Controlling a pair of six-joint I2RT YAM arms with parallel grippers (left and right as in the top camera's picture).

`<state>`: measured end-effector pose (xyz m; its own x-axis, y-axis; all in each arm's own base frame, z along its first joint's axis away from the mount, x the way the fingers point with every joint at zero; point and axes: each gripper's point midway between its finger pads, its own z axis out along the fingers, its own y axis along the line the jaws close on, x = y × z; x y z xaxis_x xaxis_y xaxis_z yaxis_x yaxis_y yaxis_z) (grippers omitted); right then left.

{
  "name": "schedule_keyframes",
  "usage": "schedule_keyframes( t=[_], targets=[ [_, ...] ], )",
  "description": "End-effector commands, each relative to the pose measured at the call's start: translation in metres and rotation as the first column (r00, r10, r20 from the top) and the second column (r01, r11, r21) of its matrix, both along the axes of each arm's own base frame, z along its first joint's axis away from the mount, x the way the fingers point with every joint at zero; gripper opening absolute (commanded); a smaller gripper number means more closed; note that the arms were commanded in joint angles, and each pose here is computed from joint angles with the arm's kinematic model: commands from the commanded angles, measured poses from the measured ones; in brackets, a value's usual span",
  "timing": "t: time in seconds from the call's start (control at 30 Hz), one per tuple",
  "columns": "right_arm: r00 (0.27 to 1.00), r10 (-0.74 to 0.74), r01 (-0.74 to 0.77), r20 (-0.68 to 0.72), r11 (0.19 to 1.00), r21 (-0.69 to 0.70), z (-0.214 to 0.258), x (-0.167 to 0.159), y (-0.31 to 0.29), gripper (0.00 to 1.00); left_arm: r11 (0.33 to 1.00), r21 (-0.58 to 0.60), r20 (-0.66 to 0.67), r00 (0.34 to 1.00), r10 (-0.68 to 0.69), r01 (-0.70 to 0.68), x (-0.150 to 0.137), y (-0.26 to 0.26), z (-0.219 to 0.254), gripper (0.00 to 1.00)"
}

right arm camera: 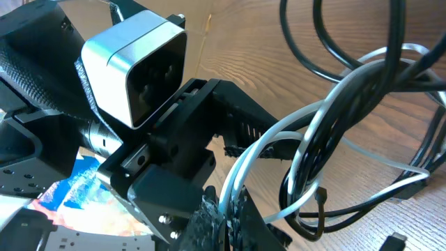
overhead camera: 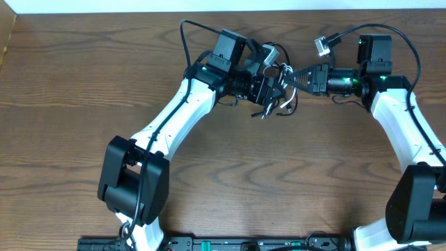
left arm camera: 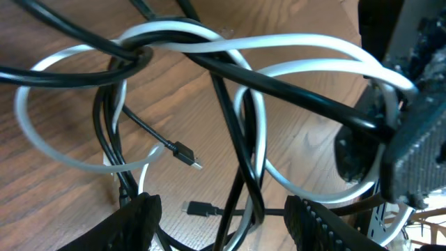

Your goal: Untangle cables

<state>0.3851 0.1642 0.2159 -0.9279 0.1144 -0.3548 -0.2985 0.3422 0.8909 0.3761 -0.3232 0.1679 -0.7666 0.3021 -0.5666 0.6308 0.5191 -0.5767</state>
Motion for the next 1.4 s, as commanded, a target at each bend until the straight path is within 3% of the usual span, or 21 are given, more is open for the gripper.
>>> schedule_keyframes(
  t=[0.0, 0.1, 0.2, 0.23, 0.27, 0.3, 0.47, 0.53, 0.6, 0.67, 0.77, 0.87, 1.13, 1.2, 1.27, 1.37],
  targets=[
    [0.999, 0.036, -0.037, 0.026, 0.999, 0.031, 0.008, -0.004, 0.004, 0.01, 0.998, -0.034, -0.05, 0.997, -0.054, 0.052, -0.011, -0.009, -0.013, 0.6],
    [0.999, 0.036, -0.036, 0.025, 0.999, 0.032, 0.008, -0.004, 0.003, 0.01, 0.997, -0.037, -0.07, 0.995, -0.067, 0.064, -0.011, -0.014, -0.025, 0.53],
    [0.999, 0.031, -0.032, 0.013, 0.999, 0.035, 0.008, -0.003, 0.003, 0.01, 0.999, -0.014, -0.085, 0.995, -0.051, 0.05, -0.005, -0.012, -0.042, 0.39],
    [0.999, 0.029, -0.03, 0.013, 0.999, 0.035, 0.008, -0.003, 0.002, 0.01, 1.0, 0.007, -0.091, 0.995, -0.028, 0.029, -0.001, -0.009, -0.049, 0.31],
    [1.0, 0.025, -0.025, 0.013, 0.999, 0.035, 0.008, -0.002, 0.001, 0.01, 0.999, 0.04, -0.097, 0.995, 0.007, -0.003, 0.004, -0.005, -0.057, 0.14],
    [1.0, 0.018, -0.019, 0.013, 0.999, 0.035, 0.008, -0.001, -0.002, 0.01, 0.996, 0.076, -0.098, 0.994, 0.045, -0.038, 0.009, 0.001, -0.064, 0.08],
    [0.997, -0.077, 0.077, 0.006, 0.997, 0.011, 0.004, 0.012, -0.033, 0.01, 0.981, 0.145, -0.068, 0.988, 0.141, -0.13, 0.027, 0.027, -0.066, 0.08],
    [0.983, -0.185, 0.183, -0.023, 0.981, -0.071, -0.012, 0.023, -0.058, 0.01, 0.978, 0.135, -0.058, 0.984, 0.171, -0.162, 0.035, 0.038, -0.056, 0.08],
    [0.93, -0.362, 0.335, -0.064, 0.906, -0.257, -0.045, 0.034, -0.099, 0.01, 0.973, 0.124, -0.048, 0.978, 0.204, -0.197, 0.041, 0.051, -0.044, 0.08],
    [0.85, -0.522, 0.432, -0.072, 0.768, -0.473, -0.078, 0.033, -0.143, 0.01, 0.965, 0.112, -0.05, 0.969, 0.243, -0.237, 0.045, 0.063, -0.032, 0.07],
    [0.77, -0.636, 0.45, -0.044, 0.59, -0.67, -0.105, 0.02, -0.182, 0.01, 0.959, 0.095, -0.043, 0.961, 0.272, -0.267, 0.046, 0.077, -0.012, 0.07],
    [0.737, -0.675, 0.429, -0.026, 0.496, -0.755, -0.115, 0.01, -0.199, 0.01, 0.956, 0.081, -0.021, 0.958, 0.285, -0.283, 0.043, 0.084, 0.007, 0.08],
    [0.691, -0.722, 0.397, 0.03, 0.344, -0.851, -0.127, -0.001, -0.228, 0.01, 0.941, 0.001, 0.082, 0.938, 0.337, -0.338, 0.041, 0.108, 0.068, 0.07],
    [0.695, -0.718, 0.39, 0.02, 0.354, -0.85, -0.13, -0.001, -0.226, 0.01, 0.937, -0.018, 0.104, 0.932, 0.348, -0.348, 0.039, 0.113, 0.082, 0.08],
    [0.755, -0.656, 0.378, 0.001, 0.434, -0.818, -0.128, 0.003, -0.212, 0.02, 0.935, -0.038, 0.123, 0.927, 0.353, -0.351, 0.035, 0.115, 0.096, 0.07],
    [0.903, -0.43, 0.331, 0.019, 0.665, -0.67, -0.11, 0.017, -0.165, 0.24, 0.932, -0.06, 0.137, 0.922, 0.363, -0.358, 0.03, 0.116, 0.11, 0.07]
  ],
)
